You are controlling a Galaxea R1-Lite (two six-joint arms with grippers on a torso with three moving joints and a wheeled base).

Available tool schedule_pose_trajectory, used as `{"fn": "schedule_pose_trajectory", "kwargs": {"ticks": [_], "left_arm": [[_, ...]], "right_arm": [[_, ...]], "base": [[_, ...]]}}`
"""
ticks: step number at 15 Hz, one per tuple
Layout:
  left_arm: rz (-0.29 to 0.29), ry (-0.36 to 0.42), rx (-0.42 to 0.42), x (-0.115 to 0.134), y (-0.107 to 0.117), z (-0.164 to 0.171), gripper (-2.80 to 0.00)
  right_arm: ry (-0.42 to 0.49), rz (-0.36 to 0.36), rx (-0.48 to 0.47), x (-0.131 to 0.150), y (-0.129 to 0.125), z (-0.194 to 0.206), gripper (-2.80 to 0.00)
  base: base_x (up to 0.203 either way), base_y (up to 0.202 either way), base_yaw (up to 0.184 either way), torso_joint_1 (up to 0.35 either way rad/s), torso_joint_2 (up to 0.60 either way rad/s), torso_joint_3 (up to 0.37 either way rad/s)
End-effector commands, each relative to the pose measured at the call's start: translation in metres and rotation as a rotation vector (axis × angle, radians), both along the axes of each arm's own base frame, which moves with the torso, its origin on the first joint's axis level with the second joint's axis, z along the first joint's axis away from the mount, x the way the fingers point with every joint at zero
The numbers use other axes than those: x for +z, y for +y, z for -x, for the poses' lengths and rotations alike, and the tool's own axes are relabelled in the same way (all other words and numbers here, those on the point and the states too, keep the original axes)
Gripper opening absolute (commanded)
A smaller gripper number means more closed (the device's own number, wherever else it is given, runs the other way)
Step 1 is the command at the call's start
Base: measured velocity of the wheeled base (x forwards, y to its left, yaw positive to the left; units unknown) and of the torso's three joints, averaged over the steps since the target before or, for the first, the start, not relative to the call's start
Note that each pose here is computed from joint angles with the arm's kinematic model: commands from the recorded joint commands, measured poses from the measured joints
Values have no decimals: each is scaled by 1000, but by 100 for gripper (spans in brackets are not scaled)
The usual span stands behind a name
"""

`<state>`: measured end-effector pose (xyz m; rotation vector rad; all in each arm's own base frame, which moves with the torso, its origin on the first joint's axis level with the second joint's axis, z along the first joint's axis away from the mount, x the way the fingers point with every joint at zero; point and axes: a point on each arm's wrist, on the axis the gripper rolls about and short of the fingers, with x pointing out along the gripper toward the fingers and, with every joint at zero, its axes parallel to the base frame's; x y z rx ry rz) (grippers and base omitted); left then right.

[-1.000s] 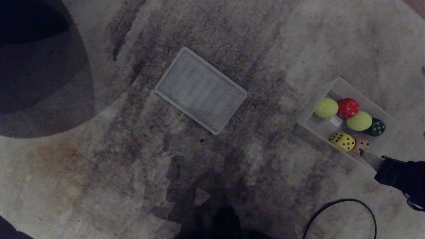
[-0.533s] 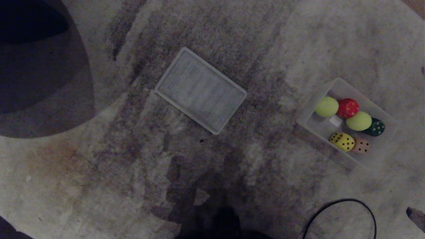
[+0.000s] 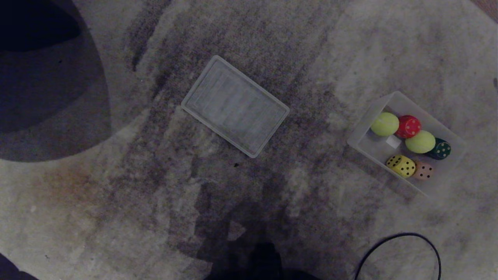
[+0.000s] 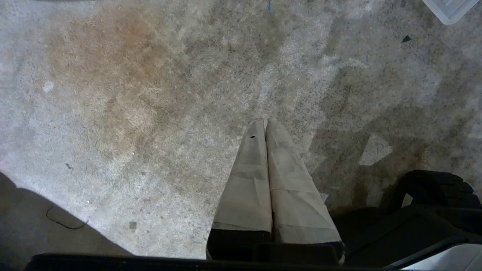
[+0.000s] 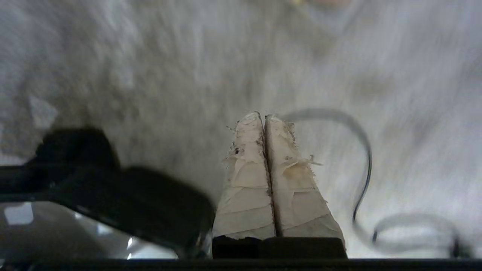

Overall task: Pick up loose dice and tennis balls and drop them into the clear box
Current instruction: Close the lid

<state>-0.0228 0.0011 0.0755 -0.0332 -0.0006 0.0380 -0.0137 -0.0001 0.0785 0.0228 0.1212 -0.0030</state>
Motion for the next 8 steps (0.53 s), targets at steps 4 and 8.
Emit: {"fn": "schedule_pose_trajectory", "kwargs": {"ticks": [4, 8], "left_arm": [[1, 3, 0, 0, 0, 0, -280], [1, 3, 0, 0, 0, 0, -280]], "right_arm": [[-120, 17, 20, -3, 0, 9, -280], [-115, 15, 23, -3, 0, 9, -280]], "base": [[0, 0, 0, 0, 0, 0], [0, 0, 0, 0, 0, 0]]}}
